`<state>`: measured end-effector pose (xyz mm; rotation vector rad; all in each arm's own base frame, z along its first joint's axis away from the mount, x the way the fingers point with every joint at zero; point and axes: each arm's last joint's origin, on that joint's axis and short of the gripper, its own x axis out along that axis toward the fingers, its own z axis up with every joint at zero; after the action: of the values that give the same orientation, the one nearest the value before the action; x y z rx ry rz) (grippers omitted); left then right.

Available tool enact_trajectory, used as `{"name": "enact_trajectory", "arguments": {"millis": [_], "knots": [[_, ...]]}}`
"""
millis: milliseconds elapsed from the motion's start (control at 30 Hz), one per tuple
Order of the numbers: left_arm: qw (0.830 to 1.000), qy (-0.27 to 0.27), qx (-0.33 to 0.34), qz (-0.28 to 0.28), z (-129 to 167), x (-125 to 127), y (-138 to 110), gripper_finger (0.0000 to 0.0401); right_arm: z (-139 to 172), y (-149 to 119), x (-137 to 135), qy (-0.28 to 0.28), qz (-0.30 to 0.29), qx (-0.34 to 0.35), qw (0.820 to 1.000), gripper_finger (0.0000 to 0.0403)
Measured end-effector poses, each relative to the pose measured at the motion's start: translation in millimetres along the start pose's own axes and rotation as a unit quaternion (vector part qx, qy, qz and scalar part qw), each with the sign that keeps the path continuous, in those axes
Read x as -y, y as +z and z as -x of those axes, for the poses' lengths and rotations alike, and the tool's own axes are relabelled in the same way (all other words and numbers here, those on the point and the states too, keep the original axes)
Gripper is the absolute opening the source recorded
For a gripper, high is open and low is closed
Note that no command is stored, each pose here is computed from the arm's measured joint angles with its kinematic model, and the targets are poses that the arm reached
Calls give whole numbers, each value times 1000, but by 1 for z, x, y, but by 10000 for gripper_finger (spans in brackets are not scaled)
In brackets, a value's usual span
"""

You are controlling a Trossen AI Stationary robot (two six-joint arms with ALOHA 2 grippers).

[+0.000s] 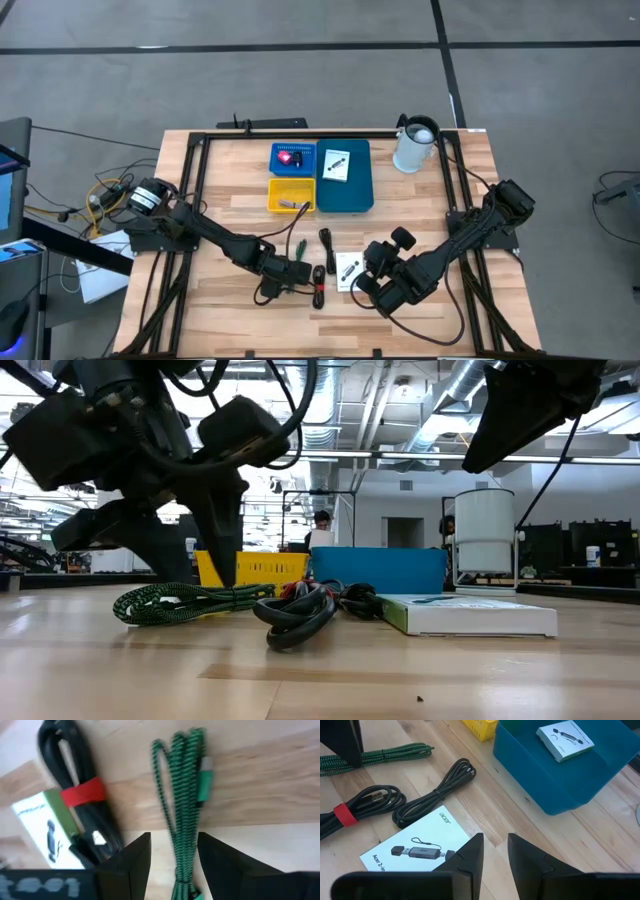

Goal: Pick and place items into bin
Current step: Put the green USB cable into the yellow basket

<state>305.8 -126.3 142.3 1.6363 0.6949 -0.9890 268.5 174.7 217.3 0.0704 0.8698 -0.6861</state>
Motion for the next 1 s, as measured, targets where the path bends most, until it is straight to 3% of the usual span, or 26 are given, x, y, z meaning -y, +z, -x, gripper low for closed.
{"name": "enact_trajectory", "arguments": {"millis": [200,400,533,700,1000], "knots": [[999,-31,-4,-33,-8,6,1,115,0,0,0,0,0,0,1000,82],[997,-48,-44,-35,-15,11,7,18,0,0,0,0,0,0,1000,82],[993,-30,-109,-24,-14,9,14,14,0,0,0,-1,1,0,1000,82],[976,-9,-216,-14,-9,5,16,7,0,0,0,-1,1,0,1000,82],[940,41,-315,120,13,-24,9,5,0,0,0,-1,1,0,1000,82]]}}
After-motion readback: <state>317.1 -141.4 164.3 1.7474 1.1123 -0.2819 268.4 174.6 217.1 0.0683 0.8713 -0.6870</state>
